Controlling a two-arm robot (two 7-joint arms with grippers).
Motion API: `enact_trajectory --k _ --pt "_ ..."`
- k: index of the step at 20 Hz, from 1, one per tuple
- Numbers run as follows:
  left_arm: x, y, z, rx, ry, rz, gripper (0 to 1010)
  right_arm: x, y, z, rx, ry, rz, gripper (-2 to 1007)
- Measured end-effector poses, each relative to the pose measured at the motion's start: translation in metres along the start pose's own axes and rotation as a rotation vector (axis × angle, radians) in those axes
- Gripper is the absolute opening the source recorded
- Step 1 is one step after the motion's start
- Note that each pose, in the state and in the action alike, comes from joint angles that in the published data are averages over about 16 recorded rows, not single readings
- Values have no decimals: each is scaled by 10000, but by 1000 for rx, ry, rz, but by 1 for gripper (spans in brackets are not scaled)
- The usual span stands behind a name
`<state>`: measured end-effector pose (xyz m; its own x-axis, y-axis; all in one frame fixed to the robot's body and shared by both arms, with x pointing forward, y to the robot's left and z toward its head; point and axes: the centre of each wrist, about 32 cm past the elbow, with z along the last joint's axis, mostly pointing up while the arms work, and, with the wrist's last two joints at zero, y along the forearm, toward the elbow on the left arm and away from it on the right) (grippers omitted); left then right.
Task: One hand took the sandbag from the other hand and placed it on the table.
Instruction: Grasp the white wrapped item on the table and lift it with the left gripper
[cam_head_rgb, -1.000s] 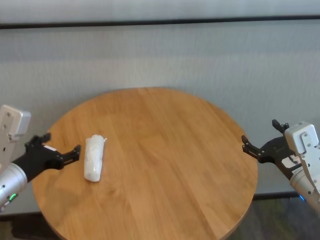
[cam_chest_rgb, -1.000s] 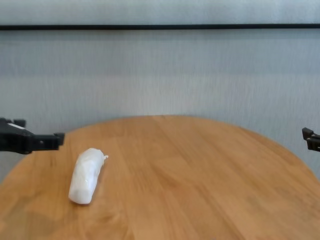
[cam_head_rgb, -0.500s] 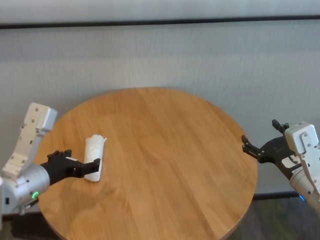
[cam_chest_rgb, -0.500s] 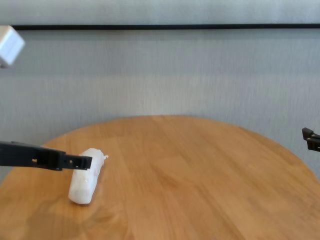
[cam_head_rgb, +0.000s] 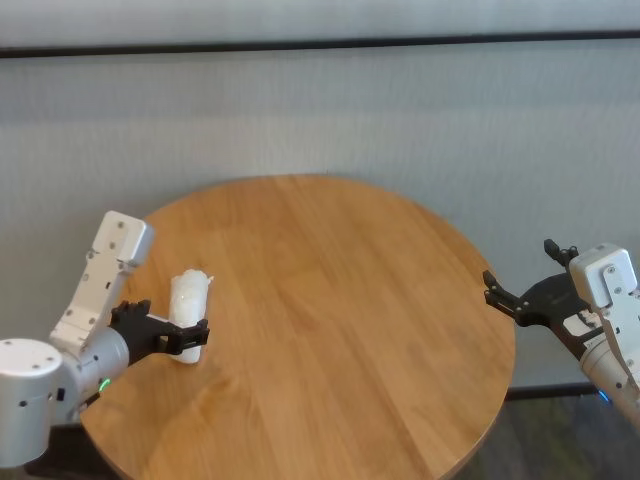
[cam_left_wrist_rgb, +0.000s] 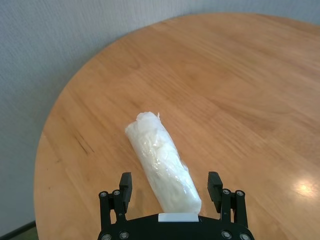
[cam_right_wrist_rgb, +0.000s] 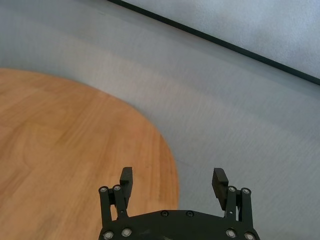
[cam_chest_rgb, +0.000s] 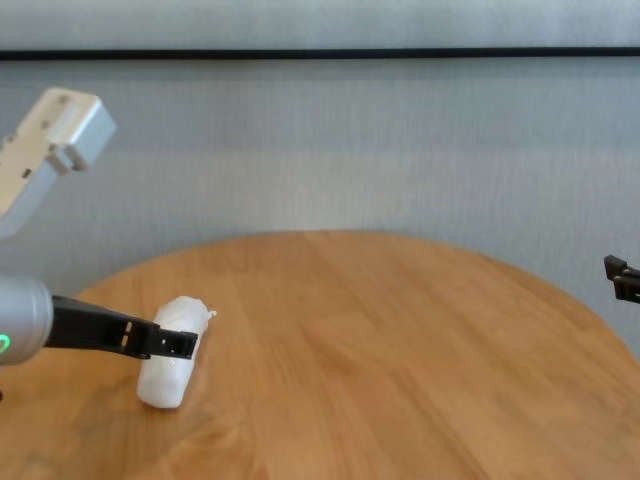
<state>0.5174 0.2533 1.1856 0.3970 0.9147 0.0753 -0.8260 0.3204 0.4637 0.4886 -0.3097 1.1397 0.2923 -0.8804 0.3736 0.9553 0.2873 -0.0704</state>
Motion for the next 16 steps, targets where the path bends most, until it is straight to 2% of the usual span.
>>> enact_trajectory --k 8,16 --pt "-40 -193 22 45 -35 36 1001 0 0 0 0 0 0 1002" --pt "-42 -303 42 88 -43 38 1001 0 0 0 0 0 0 1002"
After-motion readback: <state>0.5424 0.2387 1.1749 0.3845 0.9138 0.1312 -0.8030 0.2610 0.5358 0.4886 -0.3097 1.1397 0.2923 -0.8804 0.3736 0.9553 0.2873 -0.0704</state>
